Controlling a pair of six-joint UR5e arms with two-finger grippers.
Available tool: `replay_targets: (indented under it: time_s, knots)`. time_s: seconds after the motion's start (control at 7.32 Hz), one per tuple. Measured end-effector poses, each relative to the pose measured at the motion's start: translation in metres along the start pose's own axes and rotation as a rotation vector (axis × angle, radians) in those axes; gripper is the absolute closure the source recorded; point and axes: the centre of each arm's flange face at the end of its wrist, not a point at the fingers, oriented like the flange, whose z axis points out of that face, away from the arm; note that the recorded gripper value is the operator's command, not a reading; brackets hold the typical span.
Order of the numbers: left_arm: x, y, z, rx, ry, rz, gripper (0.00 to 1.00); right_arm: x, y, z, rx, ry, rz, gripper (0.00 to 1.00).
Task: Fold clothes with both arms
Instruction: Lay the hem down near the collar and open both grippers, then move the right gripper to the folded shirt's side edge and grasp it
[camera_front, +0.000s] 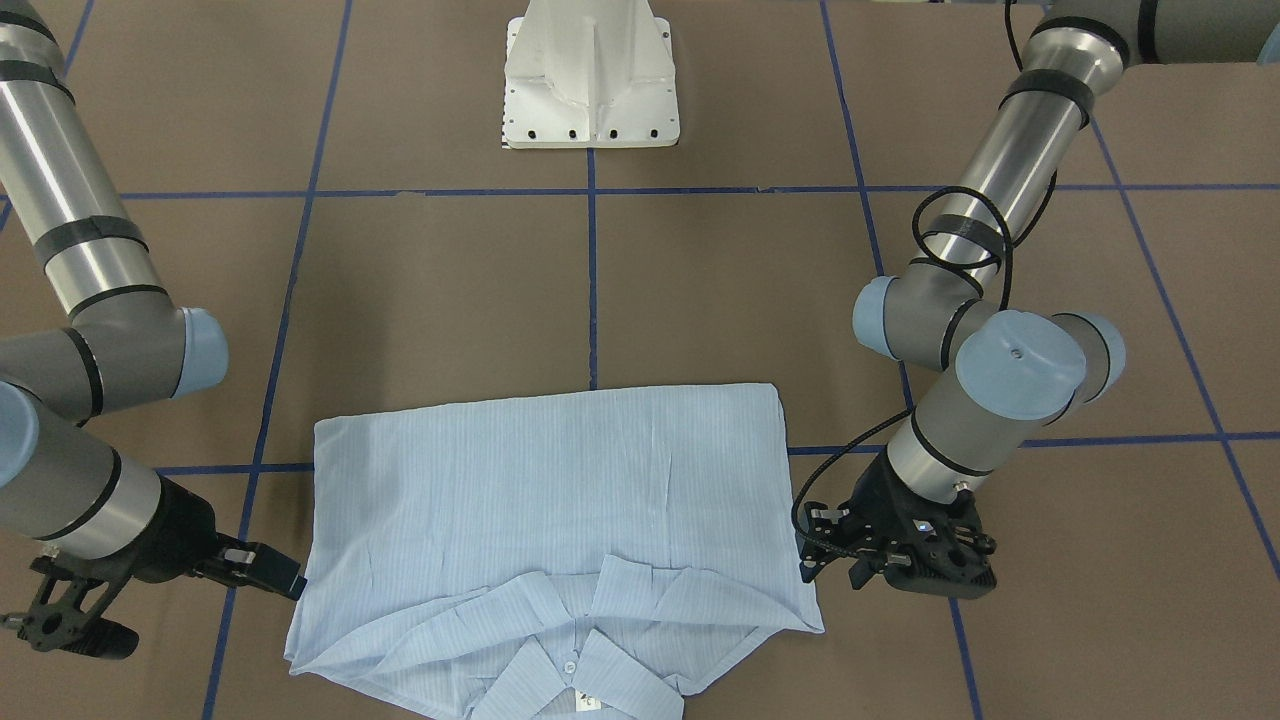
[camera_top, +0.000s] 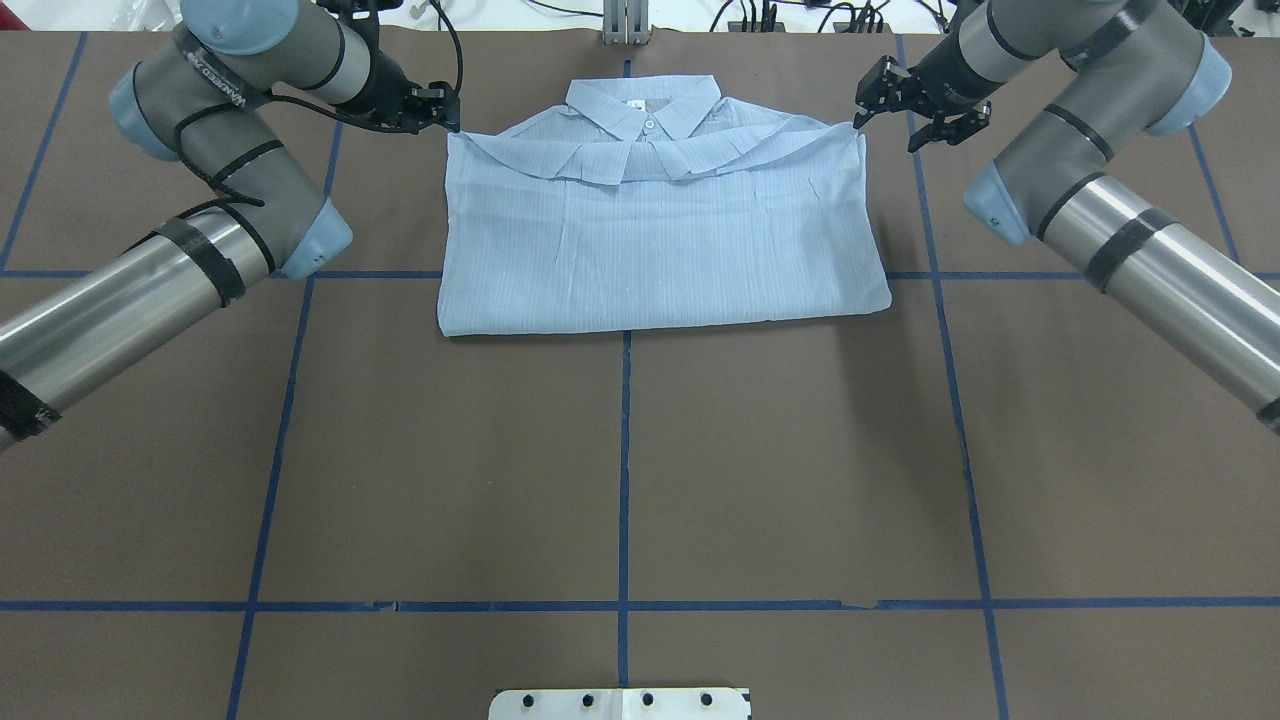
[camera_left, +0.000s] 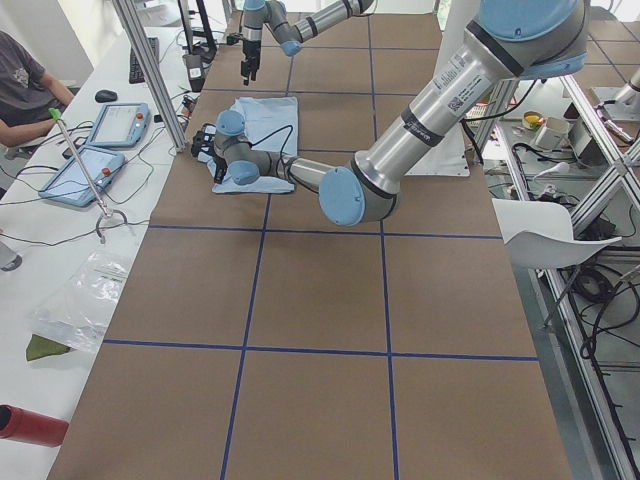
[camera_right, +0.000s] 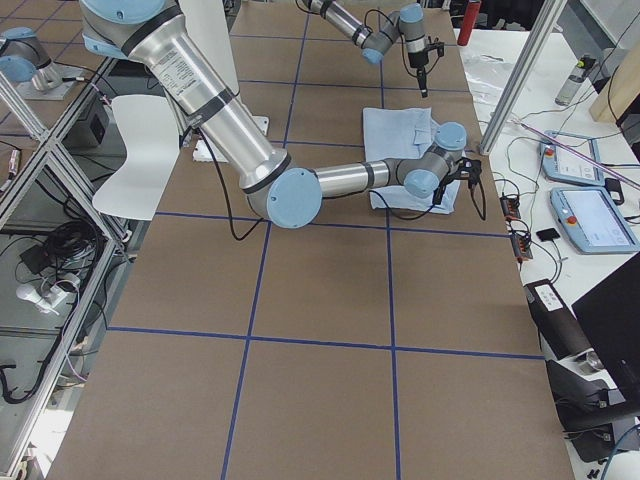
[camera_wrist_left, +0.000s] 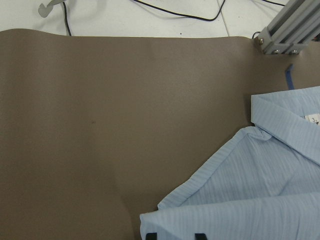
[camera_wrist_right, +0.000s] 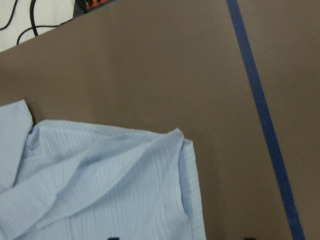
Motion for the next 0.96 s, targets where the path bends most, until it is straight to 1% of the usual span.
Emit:
replay_targets:
  time_s: [0.27, 0.41, 0.55, 0.68, 0.82, 0.96]
  knots:
    - [0.003, 0.0, -0.003, 0.002, 0.002, -0.015, 0.01, 0.016, 0.058, 0.011, -0.062, -0.022, -0.044, 0.01]
    - [0.004, 0.0, -0.006, 0.004, 0.005, -0.017, 0.01, 0.026, 0.085, 0.018, -0.092, -0.024, -0.059, 0.05]
    - [0.005, 0.0, -0.009, 0.007, 0.01, -0.019, 0.01, 0.035, 0.104, 0.023, -0.113, -0.022, -0.068, 0.12]
    - [0.005, 0.002, -0.011, 0.009, 0.013, -0.024, 0.01, 0.04, 0.116, 0.028, -0.129, -0.016, -0.072, 0.2]
    - [0.004, 0.002, -0.012, 0.009, 0.013, -0.028, 0.01, 0.04, 0.125, 0.037, -0.145, -0.008, -0.076, 0.42]
    - [0.003, 0.003, -0.012, 0.009, 0.013, -0.029, 0.01, 0.039, 0.13, 0.042, -0.155, -0.002, -0.077, 0.69]
